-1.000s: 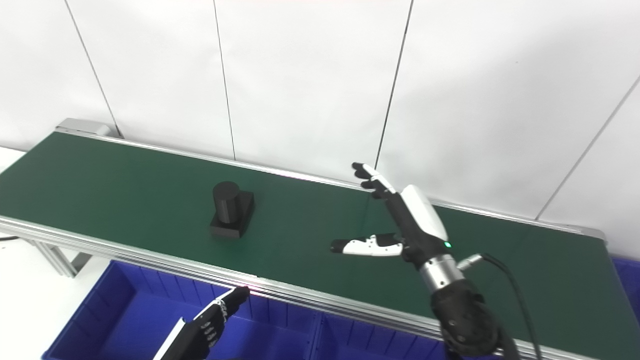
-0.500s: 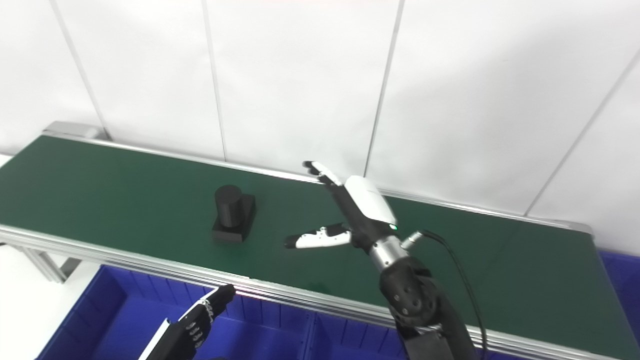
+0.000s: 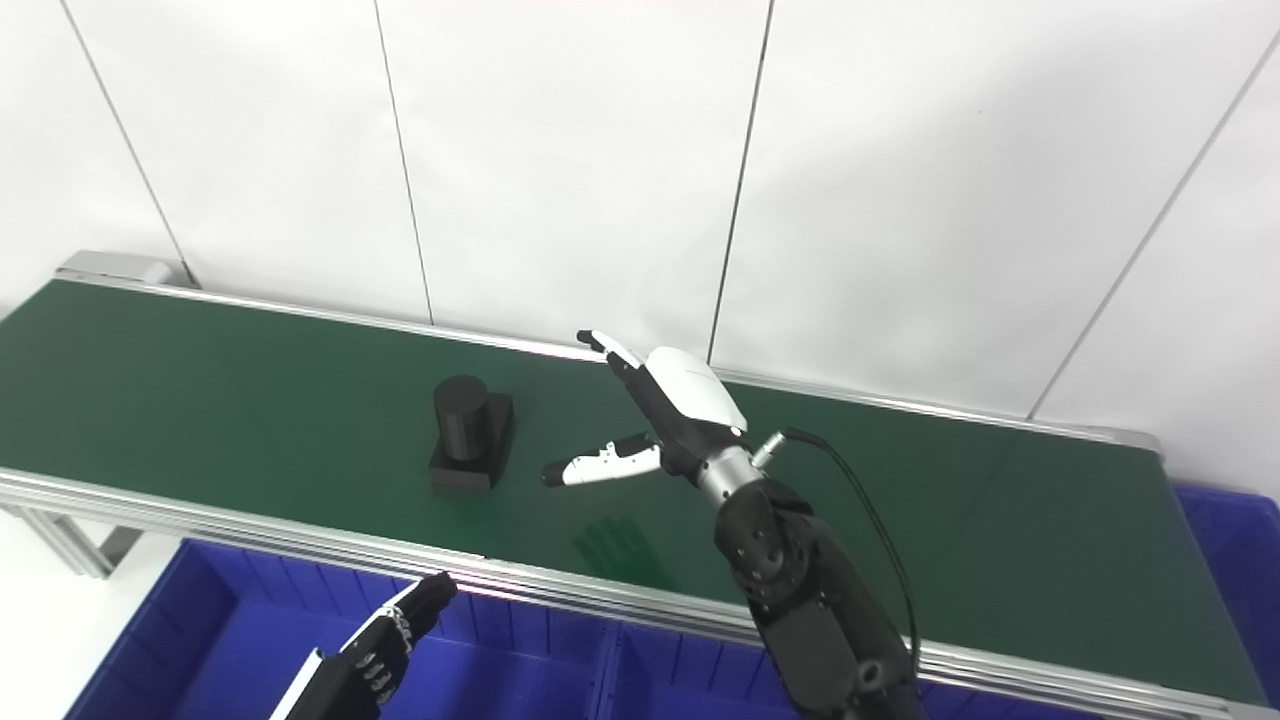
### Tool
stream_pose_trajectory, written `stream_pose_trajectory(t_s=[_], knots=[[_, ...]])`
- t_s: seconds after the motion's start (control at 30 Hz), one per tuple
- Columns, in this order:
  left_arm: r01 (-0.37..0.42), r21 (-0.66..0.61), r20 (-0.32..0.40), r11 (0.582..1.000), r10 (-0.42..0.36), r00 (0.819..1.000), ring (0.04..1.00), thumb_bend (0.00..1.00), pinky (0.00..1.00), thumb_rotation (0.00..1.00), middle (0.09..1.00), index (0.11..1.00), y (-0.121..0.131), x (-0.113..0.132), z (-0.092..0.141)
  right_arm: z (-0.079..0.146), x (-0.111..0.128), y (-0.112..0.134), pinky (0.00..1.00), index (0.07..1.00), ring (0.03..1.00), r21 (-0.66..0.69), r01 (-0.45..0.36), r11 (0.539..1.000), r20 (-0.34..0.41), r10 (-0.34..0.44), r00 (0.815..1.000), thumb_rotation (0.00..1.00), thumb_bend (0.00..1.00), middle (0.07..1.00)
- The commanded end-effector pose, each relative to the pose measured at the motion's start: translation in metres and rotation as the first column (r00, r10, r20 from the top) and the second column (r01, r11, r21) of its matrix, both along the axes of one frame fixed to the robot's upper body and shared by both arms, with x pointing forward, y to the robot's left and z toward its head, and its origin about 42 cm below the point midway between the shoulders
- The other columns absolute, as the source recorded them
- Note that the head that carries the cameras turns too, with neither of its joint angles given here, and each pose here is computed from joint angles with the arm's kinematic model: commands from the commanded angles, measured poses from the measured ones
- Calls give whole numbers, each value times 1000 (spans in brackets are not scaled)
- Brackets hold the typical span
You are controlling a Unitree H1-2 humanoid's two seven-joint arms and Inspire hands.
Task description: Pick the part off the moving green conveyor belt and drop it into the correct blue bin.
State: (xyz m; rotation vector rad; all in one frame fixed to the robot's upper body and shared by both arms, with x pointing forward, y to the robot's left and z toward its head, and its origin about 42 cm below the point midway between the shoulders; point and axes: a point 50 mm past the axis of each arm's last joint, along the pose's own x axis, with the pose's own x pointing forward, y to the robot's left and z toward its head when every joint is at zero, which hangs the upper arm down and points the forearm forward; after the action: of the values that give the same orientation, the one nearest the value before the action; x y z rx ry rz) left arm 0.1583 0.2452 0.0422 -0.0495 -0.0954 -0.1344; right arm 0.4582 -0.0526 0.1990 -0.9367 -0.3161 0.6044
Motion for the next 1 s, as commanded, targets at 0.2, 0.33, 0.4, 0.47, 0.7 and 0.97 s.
stream_pose_trajectory(t_s=[0.2, 0.33, 0.4, 0.47, 0.7, 0.97], knots=[[11, 22, 77, 1000, -13, 997, 964, 809, 1000, 386, 915, 885, 1, 1, 13, 31, 23, 32, 809, 938, 890, -21, -78, 997, 92, 80, 993, 487, 923, 941], [6, 33, 70, 999, -8, 997, 968, 817, 1000, 394, 912, 877, -2, -2, 14, 28, 29, 41, 813, 930, 891, -35, -77, 996, 81, 79, 994, 494, 934, 936], [6, 27, 70, 1000, -8, 997, 947, 806, 988, 390, 903, 873, -5, -3, 14, 27, 31, 47, 808, 929, 887, -47, -74, 996, 74, 77, 994, 501, 934, 931], [10, 20, 71, 1000, -12, 997, 941, 790, 989, 378, 900, 871, -7, -4, 14, 25, 33, 53, 804, 928, 883, -57, -72, 996, 66, 76, 995, 506, 933, 929], [17, 14, 63, 1000, -18, 998, 952, 789, 997, 368, 908, 870, -12, -8, 13, 17, 37, 65, 805, 923, 882, -66, -73, 995, 49, 76, 996, 483, 946, 930], [3, 29, 49, 1000, -5, 999, 938, 792, 983, 395, 897, 865, -15, -14, 13, 7, 39, 78, 840, 939, 898, -134, -72, 988, 44, 79, 996, 497, 1000, 939]])
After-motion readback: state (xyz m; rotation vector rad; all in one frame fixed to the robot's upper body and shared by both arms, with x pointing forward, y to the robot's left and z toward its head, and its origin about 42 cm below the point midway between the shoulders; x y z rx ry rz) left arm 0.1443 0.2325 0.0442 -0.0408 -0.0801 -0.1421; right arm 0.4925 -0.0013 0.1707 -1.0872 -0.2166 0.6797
